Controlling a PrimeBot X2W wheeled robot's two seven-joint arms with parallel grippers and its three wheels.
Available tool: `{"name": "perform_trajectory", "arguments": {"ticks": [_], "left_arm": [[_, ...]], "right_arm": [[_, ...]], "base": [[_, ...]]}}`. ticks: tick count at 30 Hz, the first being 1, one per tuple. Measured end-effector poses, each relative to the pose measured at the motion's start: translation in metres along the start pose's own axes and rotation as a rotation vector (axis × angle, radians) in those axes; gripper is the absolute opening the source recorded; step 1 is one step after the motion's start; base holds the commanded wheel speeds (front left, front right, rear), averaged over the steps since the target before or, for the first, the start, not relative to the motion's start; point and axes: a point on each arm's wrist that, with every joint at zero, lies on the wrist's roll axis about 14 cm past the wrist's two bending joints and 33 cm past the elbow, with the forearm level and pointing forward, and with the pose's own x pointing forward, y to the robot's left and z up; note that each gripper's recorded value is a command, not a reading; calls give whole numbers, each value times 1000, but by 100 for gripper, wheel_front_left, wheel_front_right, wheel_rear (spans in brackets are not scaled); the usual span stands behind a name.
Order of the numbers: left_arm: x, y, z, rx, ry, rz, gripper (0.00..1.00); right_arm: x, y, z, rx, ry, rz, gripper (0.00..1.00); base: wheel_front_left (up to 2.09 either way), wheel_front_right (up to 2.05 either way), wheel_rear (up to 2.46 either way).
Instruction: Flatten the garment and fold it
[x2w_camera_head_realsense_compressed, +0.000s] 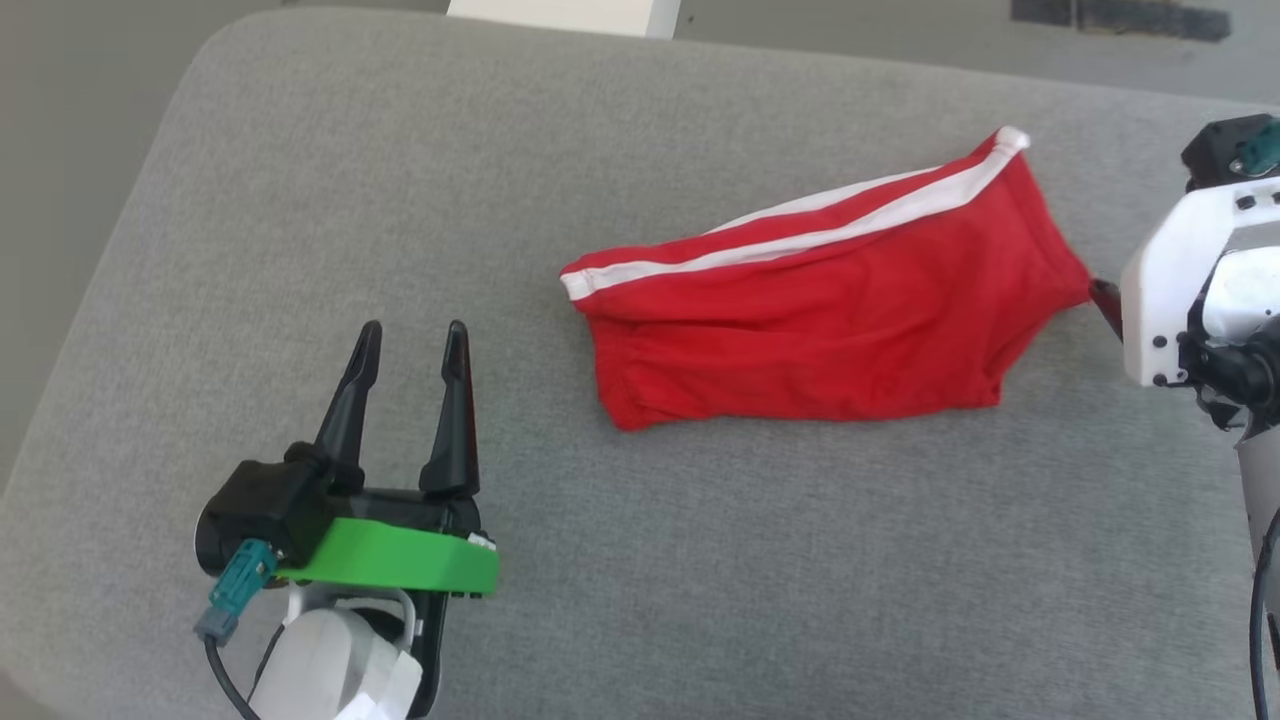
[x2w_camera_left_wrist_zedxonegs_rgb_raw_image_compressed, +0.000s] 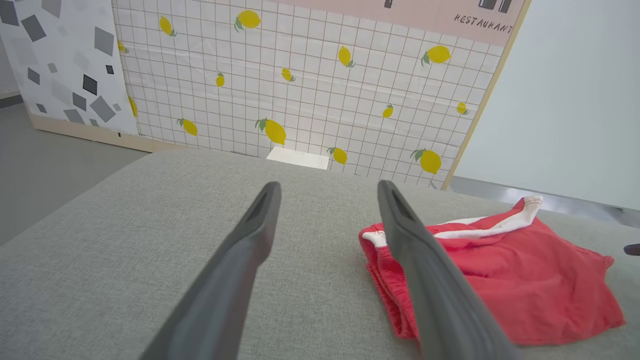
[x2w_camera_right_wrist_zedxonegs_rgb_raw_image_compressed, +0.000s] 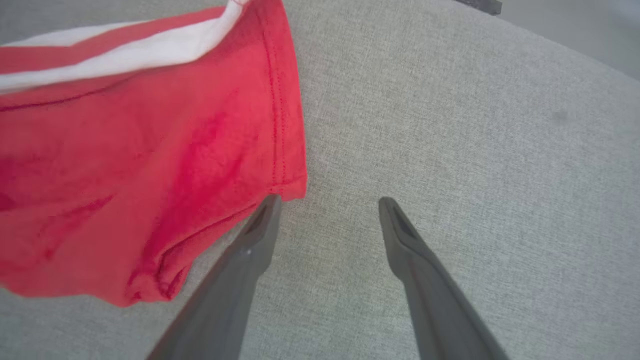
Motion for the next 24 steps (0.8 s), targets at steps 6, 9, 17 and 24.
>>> {"name": "perform_trajectory", "arguments": {"ticks": [6, 9, 17, 24], "left_arm": [[1, 10, -8, 16, 14, 21, 100], [1, 15, -14, 24, 30, 34, 100], [-1, 24, -25, 27, 64, 54, 100], [1, 21, -31, 7, 78, 42, 100]], "right_arm": [[23, 11, -13, -76, 86, 5, 100], [34, 23, -16, -110, 102, 30, 100], [46, 34, -21, -176, 157, 47, 92], [41, 33, -23, -136, 177, 60, 0]], "base": [[0, 0, 0], [0, 0, 0], [0, 0, 0], [0, 0, 0]]}}
